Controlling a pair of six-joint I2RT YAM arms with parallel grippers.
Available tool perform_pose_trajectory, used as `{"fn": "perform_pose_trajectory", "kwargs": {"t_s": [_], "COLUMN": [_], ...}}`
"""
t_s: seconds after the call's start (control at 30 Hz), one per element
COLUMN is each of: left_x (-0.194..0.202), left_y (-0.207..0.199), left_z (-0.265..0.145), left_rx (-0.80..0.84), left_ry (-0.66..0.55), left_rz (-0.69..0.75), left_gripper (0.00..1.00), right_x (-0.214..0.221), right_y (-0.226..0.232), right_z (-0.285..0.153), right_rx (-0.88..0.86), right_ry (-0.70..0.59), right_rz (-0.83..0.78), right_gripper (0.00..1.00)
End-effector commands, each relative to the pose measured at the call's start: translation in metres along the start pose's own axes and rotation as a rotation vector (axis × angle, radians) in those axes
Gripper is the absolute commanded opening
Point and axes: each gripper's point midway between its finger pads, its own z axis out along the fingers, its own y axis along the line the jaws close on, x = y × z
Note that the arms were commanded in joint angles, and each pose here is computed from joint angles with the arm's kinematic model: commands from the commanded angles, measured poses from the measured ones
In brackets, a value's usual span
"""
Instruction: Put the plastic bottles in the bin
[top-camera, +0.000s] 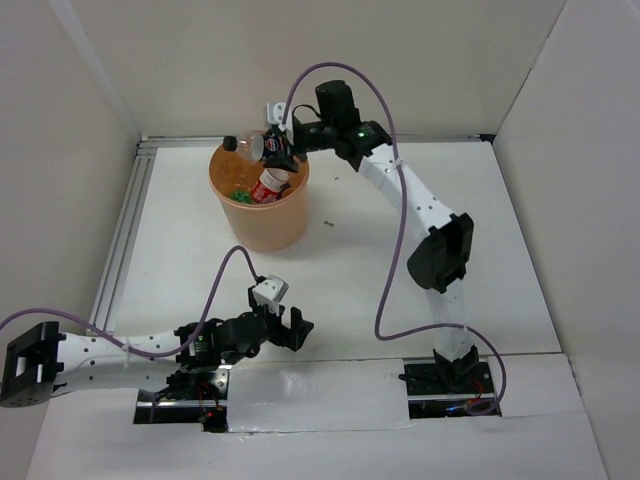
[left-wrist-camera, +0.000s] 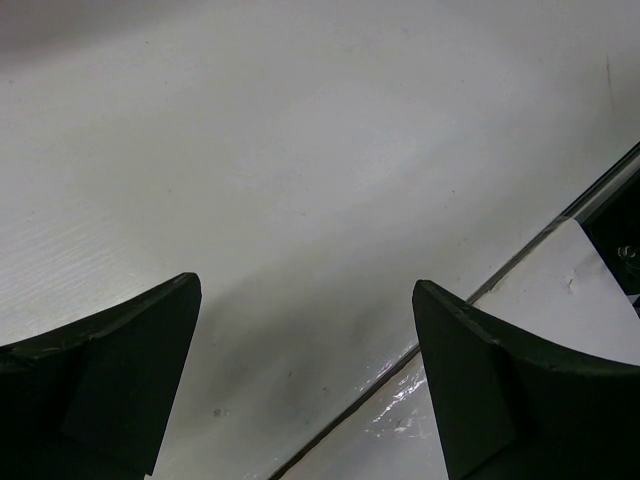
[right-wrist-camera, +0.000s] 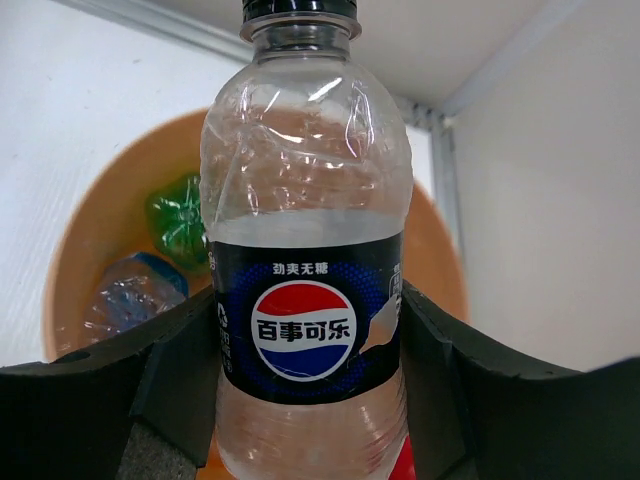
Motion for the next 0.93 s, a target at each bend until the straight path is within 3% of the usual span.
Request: {"fn": "perform_pose_trajectory", "kwargs": {"t_s": [0.0,0.13,0.37,0.43,0.47,0.5,0.57,0.6,0.63,0.73,0.8,0.83,0.9], "left_x": [-0.011,-0.014,-0.027,-0.039,-0.041,-0.048,-0.064,-0.069,-0.077,-0.086,-0.086,-0.093,-0.092], "left_y": [-0.006,-0.010,-0.024,-0.032,-0.034,-0.037,-0.044,-0.045,-0.048,-0.051,-0.049,-0.044,-0.041], "left_z": [0.002,0.002,0.009,0.010,0.011,0.011,0.010,0.011,0.012,0.015,0.018,0.020,0.024], "left_rx": [0.011,0.028,0.057,0.066,0.065,0.074,0.080,0.076,0.073,0.068,0.060,0.046,0.048], "left_ry": [-0.053,-0.062,-0.077,-0.095,-0.097,-0.115,-0.155,-0.167,-0.180,-0.178,-0.165,-0.168,-0.145], "left_rz": [-0.002,-0.009,0.081,0.098,0.124,0.126,0.141,0.144,0.134,0.157,0.171,0.164,0.167], "left_gripper": [1.00,1.00,1.00,1.00,1.00,1.00,1.00,1.00,1.00,1.00,1.00,1.00,1.00], "right_x": [-0.021,-0.015,-0.065,-0.063,-0.057,-0.010,0.002,0.045,0.049,0.085,0.092,0.120,0.110], "right_y": [-0.024,-0.016,-0.025,-0.053,-0.060,-0.068,-0.065,-0.046,-0.044,0.000,0.021,0.049,0.068], "right_z": [-0.005,-0.005,-0.048,-0.087,-0.102,-0.128,-0.175,-0.184,-0.225,-0.282,-0.307,-0.318,-0.343], "right_rx": [0.071,0.050,0.167,0.377,0.465,0.611,0.765,0.793,0.924,1.100,1.178,1.191,1.269], "right_ry": [-0.041,-0.018,-0.036,0.028,0.049,0.165,0.214,0.307,0.361,0.507,0.517,0.583,0.552], "right_rz": [0.042,0.092,0.146,0.196,0.281,0.373,0.467,0.545,0.563,0.661,0.680,0.718,0.702], "right_gripper": [0.54,1.00,1.00,1.00,1.00,1.00,1.00,1.00,1.00,1.00,1.00,1.00,1.00]}}
